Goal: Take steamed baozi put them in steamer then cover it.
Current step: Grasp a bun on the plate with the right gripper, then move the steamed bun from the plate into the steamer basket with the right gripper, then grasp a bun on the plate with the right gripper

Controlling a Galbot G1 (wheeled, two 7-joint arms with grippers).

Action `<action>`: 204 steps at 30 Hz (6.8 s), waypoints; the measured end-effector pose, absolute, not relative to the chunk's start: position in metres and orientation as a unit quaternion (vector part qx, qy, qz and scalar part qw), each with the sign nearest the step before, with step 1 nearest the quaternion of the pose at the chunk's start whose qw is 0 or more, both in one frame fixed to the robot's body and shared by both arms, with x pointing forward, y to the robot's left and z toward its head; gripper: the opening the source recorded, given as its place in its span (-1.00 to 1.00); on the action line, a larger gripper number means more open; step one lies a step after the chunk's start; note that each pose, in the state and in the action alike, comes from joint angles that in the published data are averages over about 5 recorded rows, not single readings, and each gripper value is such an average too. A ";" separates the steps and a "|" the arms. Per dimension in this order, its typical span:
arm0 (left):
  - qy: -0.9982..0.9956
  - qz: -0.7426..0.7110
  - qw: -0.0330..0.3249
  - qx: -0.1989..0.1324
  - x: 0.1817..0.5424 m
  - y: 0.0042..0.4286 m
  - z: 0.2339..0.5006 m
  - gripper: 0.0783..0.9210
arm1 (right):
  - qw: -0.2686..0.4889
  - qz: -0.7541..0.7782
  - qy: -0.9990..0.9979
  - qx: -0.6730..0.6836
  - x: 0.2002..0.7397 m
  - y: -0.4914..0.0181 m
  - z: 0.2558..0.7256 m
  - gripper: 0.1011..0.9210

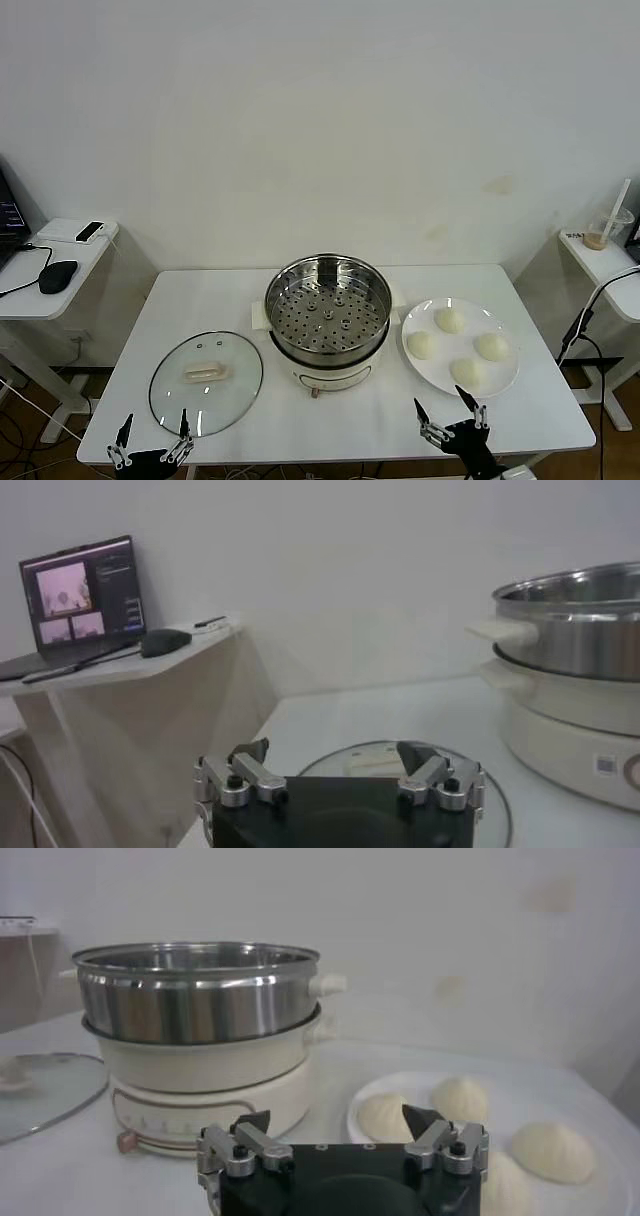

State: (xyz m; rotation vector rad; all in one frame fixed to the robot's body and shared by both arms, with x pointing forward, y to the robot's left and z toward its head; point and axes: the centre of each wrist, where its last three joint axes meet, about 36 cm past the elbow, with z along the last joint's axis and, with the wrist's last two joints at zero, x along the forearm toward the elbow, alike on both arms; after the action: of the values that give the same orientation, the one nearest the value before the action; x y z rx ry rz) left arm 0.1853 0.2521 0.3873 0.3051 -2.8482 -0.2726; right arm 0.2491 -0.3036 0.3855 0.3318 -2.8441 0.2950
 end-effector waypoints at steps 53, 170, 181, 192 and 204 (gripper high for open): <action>-0.966 -0.187 0.141 0.106 0.206 0.296 0.422 0.77 | 0.375 0.558 -0.592 0.445 0.664 -0.403 0.481 0.76; -0.965 -0.201 0.112 0.129 0.209 0.308 0.436 0.77 | 0.010 0.779 -0.219 0.587 0.699 -0.066 0.581 0.20; -0.964 -0.203 0.110 0.129 0.209 0.309 0.438 0.77 | 0.005 0.783 -0.210 0.585 0.705 -0.063 0.577 0.54; -0.965 -0.203 0.108 0.126 0.209 0.308 0.442 0.77 | 0.053 0.766 -0.273 0.580 0.697 -0.079 0.632 0.76; -0.968 -0.208 0.093 0.109 0.216 0.306 0.454 0.77 | 0.178 0.719 -0.411 0.531 0.668 -0.188 0.691 0.76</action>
State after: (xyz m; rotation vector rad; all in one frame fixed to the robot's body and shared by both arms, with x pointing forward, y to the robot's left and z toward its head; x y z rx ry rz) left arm 0.2157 0.3058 0.4539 0.3225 -2.8714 -0.6166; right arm 0.6675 -0.1881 0.6912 1.5023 -1.1623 2.0355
